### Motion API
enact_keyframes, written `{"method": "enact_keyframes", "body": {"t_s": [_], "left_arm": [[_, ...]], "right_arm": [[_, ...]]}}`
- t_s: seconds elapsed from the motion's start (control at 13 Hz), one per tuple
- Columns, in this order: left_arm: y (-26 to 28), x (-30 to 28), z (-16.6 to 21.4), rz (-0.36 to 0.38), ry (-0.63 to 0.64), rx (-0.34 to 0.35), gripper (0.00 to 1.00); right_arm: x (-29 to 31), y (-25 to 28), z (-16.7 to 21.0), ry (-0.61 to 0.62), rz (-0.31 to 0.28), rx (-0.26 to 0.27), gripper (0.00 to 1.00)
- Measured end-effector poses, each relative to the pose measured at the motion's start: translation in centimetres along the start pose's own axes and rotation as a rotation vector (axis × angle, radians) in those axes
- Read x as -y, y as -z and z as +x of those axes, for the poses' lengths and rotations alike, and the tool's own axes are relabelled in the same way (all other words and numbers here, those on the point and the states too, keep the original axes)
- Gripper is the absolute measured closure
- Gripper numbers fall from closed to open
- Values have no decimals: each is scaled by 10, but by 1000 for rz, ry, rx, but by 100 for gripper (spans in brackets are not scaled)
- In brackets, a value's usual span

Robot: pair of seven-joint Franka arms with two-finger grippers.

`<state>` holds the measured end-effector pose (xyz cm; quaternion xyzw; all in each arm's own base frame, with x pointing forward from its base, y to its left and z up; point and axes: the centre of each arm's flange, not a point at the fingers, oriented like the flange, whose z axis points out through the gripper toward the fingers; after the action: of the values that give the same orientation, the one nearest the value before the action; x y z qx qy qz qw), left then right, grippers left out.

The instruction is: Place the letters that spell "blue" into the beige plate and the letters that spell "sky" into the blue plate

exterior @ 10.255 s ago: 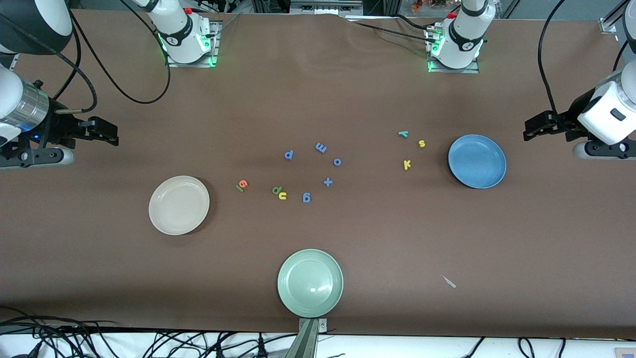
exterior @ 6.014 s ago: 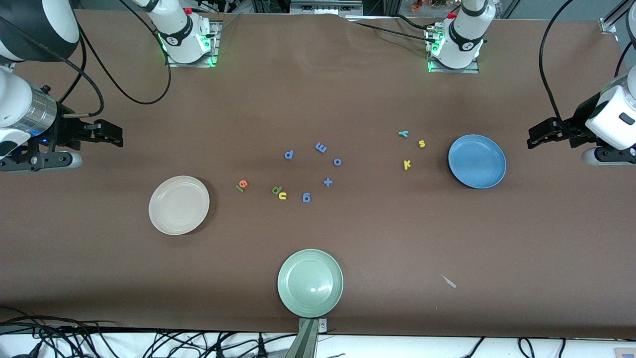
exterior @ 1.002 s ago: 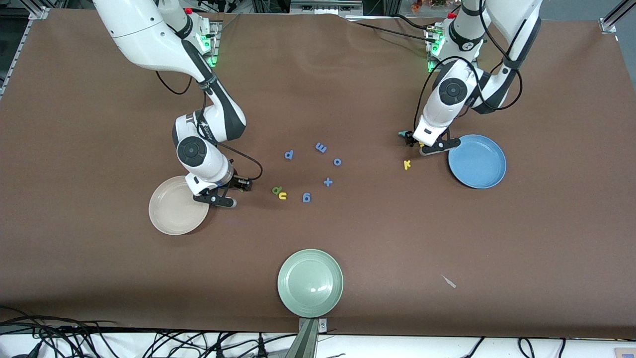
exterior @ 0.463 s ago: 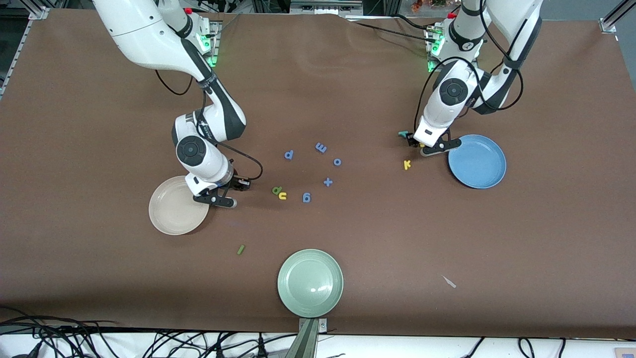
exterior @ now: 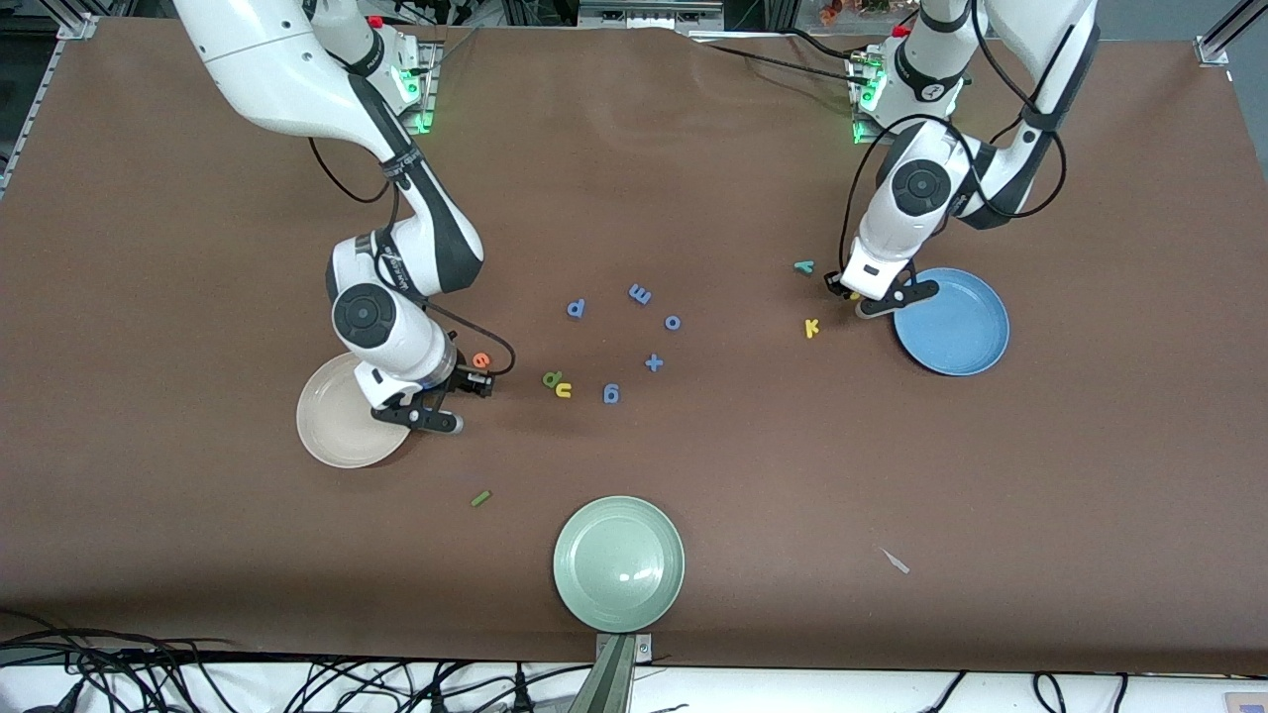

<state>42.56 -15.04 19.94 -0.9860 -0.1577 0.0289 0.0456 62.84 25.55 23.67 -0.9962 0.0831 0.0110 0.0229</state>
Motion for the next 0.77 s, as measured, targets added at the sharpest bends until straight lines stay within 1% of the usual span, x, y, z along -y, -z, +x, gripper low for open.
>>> {"method": "enact_keyframes", "body": {"t_s": [0.08,0.15,0.31,0.46,0.62,0.77], "left_arm": [[16,3,9,23,8,1,77],[33,9,19,47,8,5,77],[53,31,39,72,-4,15,77],[53,71,61,68,-12,29,77],[48,111,80,55,-14,38,77],[40,122,84,45,-30,38,77]], "right_arm": [[7,9,11,2,8,-10,26],[14,8,22,2,18,-25,24],[21,-10,46,-5,27,-45,24],[11,-27,69,-28,19,-64,25],[-2,-31,86,-60,10,-84,26],[-9,-24,100,-97,18,-110,26]]}}
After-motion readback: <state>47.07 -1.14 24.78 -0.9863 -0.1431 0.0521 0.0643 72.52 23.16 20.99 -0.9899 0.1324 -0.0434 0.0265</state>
